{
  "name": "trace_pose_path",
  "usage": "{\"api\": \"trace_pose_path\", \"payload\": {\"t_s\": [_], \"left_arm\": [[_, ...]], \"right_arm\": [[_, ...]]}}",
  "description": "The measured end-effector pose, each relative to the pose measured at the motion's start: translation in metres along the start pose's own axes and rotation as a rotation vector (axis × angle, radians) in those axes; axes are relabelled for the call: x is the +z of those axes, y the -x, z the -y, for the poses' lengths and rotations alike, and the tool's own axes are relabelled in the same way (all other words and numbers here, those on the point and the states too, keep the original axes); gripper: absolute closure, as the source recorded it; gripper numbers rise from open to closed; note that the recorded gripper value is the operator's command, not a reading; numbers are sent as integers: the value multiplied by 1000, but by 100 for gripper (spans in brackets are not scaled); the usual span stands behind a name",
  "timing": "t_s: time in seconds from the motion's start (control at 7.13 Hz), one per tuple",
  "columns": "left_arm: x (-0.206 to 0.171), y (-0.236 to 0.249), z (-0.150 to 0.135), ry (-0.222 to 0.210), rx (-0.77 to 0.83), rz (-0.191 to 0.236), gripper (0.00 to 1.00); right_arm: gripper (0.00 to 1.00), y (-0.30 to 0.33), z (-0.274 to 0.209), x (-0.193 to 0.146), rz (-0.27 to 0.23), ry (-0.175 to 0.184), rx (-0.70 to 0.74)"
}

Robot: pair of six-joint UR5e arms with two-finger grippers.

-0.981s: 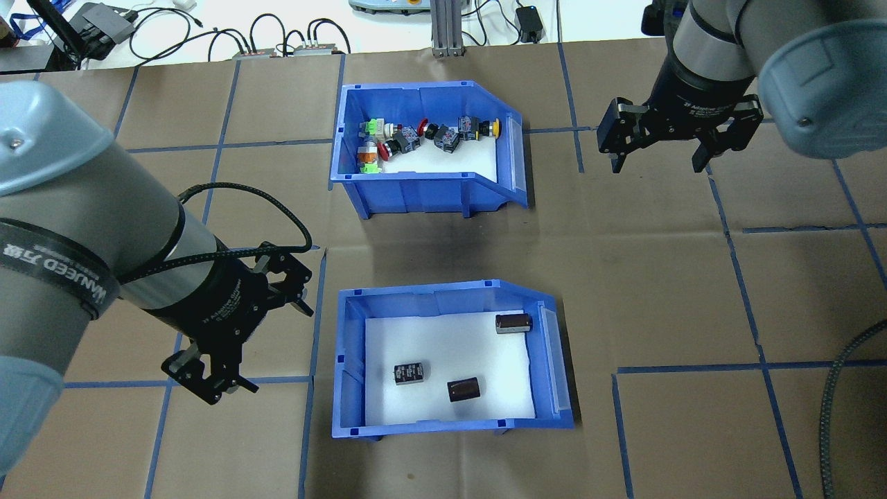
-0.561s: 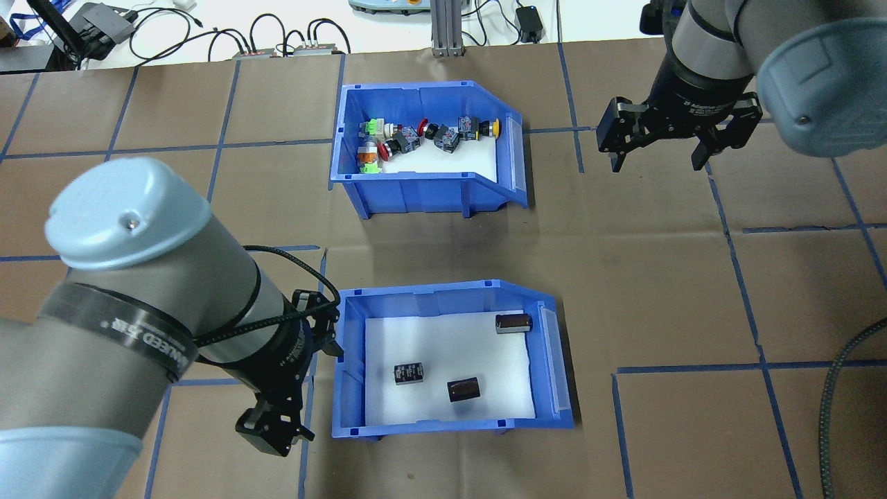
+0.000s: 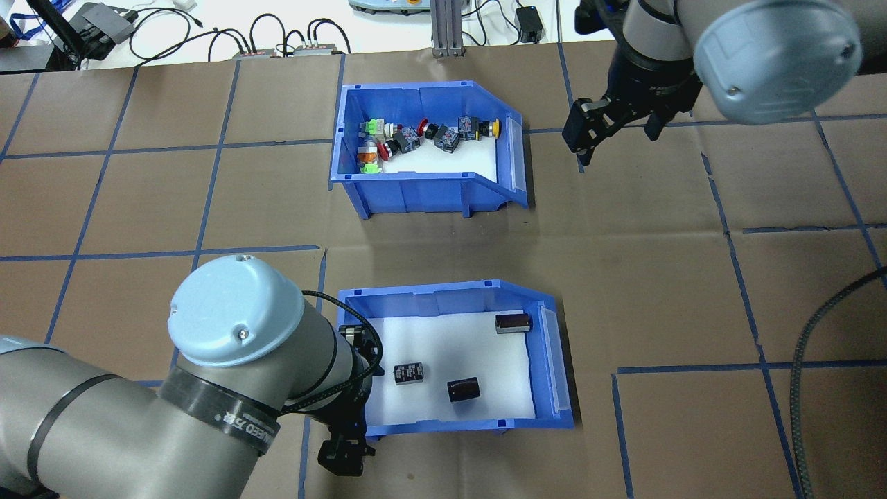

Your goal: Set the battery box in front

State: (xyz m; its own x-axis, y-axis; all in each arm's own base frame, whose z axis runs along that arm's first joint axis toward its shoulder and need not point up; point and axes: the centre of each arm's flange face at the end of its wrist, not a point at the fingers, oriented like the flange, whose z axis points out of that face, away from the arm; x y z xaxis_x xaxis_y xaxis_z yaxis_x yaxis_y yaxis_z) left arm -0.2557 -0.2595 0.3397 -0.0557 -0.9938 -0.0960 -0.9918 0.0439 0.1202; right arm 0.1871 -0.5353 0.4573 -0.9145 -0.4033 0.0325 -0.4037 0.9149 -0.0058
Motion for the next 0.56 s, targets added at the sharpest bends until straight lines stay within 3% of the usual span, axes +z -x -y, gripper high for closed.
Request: {"api": "trace_pose_path", "payload": {"t_s": [0.56], "left_arm": [[60,10,-9,31,-47,-56,0]], "right_arm": [[0,109,76,13,-17,-17,-491]]}}
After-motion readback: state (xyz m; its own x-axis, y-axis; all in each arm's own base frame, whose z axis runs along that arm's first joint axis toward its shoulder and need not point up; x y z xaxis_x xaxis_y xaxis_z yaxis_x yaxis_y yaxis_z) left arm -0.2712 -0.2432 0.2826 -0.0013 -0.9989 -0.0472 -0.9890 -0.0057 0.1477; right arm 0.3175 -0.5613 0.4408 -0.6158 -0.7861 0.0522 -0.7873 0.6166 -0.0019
